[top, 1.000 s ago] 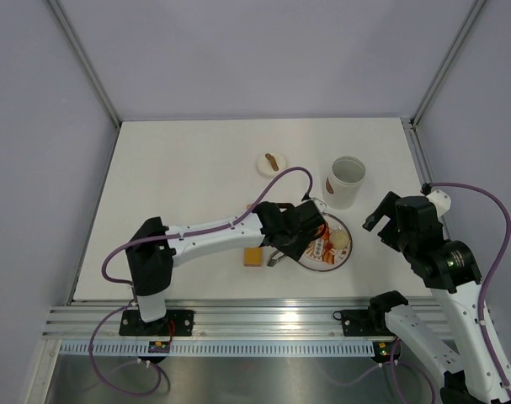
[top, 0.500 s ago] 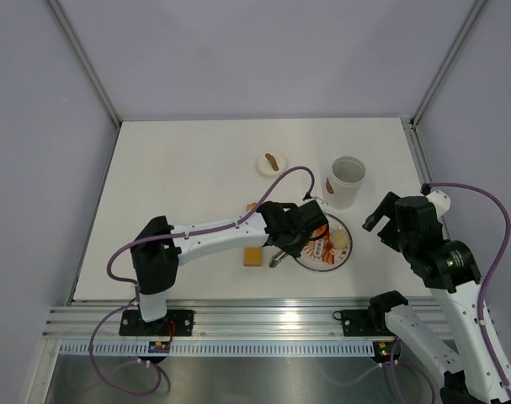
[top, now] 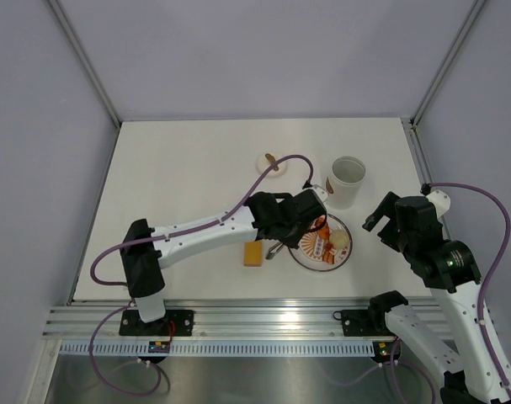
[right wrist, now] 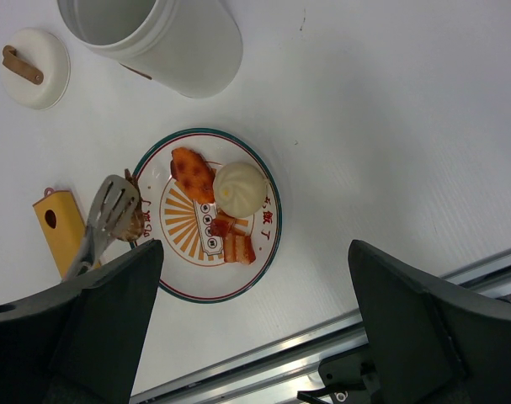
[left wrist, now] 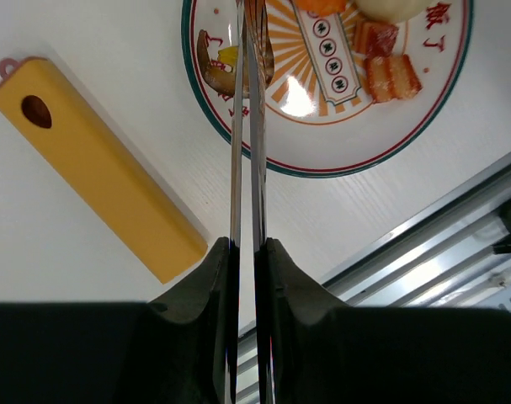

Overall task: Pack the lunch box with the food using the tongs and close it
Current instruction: Pick up the fake food from the plate, then place the fake food in the packing box.

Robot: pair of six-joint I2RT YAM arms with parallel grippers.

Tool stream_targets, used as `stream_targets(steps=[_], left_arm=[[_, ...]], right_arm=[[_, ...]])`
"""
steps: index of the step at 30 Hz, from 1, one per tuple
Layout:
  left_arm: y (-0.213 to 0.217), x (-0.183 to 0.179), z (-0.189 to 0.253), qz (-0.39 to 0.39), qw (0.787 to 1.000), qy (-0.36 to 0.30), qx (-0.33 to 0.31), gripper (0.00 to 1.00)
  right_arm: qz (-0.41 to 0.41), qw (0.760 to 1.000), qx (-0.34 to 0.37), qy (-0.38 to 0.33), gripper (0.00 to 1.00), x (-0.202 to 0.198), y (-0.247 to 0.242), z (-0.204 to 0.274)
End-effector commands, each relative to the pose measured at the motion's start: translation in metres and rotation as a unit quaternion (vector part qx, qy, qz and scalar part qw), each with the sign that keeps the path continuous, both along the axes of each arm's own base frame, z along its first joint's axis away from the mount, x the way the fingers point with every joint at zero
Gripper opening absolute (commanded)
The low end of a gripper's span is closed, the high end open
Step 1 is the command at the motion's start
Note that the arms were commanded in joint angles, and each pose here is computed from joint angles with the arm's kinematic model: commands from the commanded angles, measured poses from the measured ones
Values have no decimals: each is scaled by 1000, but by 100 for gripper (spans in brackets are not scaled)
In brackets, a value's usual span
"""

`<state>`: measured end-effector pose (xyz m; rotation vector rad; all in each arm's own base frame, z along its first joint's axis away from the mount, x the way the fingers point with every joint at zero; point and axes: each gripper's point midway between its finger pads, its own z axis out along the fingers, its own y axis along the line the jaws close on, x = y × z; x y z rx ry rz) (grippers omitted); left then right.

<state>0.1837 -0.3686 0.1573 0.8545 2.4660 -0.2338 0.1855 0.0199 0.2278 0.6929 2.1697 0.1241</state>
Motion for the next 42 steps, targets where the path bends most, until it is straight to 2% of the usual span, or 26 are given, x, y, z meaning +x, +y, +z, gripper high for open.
stream_targets(steps=[1,9,16,26,33,40,41,42], left_arm=[[-10,13,74,-12,995,-60,-78,0],[-35,41,152,-29,980,-113,-160,0],[-62,71,180,-37,967,-140,-209,0],[-96,117,171,-47,955,-137,-260,0],[-113,137,132,-45,962,-115,-243,0],[-117,138,104,-44,968,-86,-230,21],[-118,138,104,-46,968,-85,-231,31],[-118,137,104,-47,968,-84,-231,34]], right_arm=[[-2,1000,8,-15,99,4,2,7],[-3,1000,7,-21,100,4,1,13],[-8,1000,6,-21,99,2,-1,14],[-25,999,-7,-25,99,-9,-12,20],[-31,999,-9,-22,99,-14,-16,21],[-33,999,-11,-18,100,-15,-17,18],[-32,999,-11,-17,99,-15,-16,18],[-32,999,-11,-17,99,-15,-16,18]])
